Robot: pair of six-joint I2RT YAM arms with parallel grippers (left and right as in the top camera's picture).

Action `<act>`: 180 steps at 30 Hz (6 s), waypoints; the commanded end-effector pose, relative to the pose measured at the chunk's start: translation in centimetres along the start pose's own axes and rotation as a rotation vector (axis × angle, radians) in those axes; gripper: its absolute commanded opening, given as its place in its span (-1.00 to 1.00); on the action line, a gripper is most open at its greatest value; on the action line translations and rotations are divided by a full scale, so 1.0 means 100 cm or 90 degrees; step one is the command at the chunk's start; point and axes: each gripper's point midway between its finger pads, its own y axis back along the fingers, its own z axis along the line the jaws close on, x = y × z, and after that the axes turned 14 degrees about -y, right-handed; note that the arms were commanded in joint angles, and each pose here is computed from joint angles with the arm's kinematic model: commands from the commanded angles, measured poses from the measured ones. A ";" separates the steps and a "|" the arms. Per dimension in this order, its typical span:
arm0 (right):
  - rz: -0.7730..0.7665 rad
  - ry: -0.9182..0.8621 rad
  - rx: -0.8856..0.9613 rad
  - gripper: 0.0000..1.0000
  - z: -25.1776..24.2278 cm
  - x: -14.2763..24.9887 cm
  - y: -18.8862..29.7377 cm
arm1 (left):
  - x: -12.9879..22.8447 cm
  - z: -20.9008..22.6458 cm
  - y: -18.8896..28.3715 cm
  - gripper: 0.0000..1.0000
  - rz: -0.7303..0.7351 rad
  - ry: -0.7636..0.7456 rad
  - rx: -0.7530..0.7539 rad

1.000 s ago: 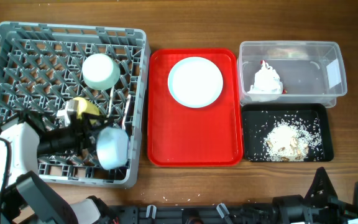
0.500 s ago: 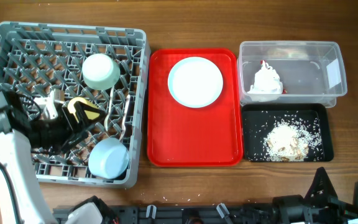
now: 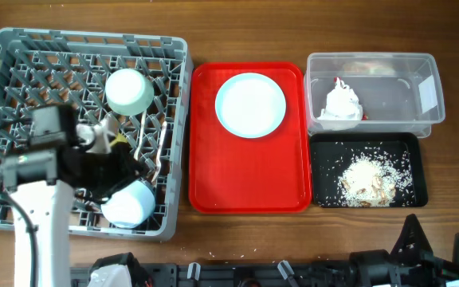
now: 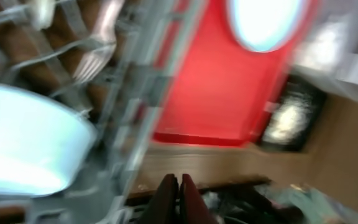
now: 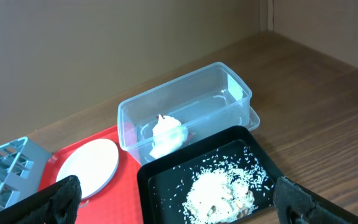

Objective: Sort waste into correct bins and load items into the dishwasher rack

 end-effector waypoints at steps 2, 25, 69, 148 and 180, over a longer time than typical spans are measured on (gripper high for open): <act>-0.015 -0.008 0.004 0.99 -0.002 -0.003 0.002 | 0.002 0.017 -0.015 -0.92 -0.005 0.036 -0.166; -0.015 -0.008 0.004 0.99 -0.002 -0.003 0.002 | -0.126 -0.003 -0.126 -0.44 -0.164 -0.146 -0.280; -0.015 -0.008 0.004 0.99 -0.002 -0.003 0.002 | -0.127 -0.030 -0.139 -0.89 -0.157 -0.300 -0.260; -0.015 -0.008 0.004 1.00 -0.002 -0.003 0.002 | -0.083 -0.193 -0.277 -0.17 -0.197 -0.434 -0.111; -0.015 -0.007 0.004 1.00 -0.002 -0.003 0.002 | -0.158 -0.196 0.066 -0.92 -0.371 -0.418 0.270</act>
